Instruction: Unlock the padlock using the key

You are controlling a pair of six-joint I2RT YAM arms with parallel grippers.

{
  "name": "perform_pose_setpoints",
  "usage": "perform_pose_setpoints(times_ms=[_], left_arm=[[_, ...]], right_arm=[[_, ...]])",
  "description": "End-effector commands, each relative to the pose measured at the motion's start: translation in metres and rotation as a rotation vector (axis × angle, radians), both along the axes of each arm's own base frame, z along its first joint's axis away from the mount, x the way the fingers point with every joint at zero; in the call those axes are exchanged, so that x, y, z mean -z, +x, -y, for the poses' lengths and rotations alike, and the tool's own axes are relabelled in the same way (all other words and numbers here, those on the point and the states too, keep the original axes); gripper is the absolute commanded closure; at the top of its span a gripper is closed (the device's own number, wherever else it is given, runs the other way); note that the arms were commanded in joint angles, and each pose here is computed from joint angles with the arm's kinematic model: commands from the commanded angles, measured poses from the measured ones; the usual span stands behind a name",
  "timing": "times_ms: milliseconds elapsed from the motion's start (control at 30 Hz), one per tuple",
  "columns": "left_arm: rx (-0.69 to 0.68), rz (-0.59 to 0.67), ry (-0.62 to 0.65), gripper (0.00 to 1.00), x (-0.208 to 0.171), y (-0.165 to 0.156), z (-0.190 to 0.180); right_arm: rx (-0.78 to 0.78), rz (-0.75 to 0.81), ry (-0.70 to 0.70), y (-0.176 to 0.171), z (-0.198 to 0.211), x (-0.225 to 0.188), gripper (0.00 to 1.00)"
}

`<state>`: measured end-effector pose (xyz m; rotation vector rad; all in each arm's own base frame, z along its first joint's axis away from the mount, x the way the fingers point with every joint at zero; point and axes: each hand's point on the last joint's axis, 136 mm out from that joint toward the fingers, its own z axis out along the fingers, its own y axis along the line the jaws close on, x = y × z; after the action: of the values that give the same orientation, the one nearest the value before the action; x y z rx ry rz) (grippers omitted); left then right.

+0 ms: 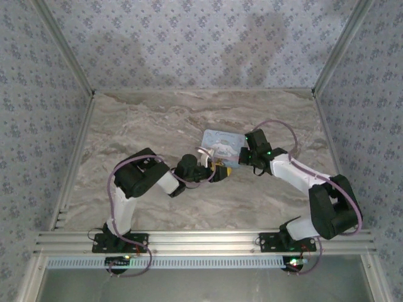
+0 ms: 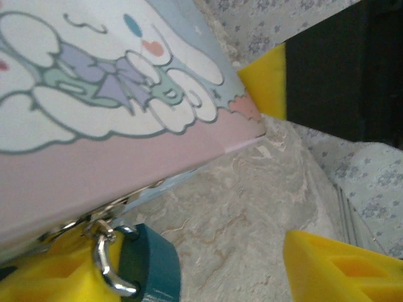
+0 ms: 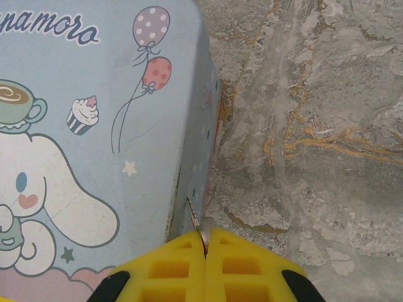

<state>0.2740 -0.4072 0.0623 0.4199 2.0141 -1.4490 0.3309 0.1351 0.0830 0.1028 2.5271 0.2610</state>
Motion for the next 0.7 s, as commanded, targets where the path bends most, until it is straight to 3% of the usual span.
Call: perform_pose_setpoints(times_ms=[0,667], left_arm=[[0.001,-0.117,0.093,0.45,0.04,-0.008,-0.011],[0.01,-0.226,0.108,0.87,0.046,-0.003,-0.017]], right_arm=[[-0.009,-0.005,0.019,-0.004,-0.003,-0.001,1.0],[-0.026,0.025,0.024,-0.004,-0.002,-0.012,1.0]])
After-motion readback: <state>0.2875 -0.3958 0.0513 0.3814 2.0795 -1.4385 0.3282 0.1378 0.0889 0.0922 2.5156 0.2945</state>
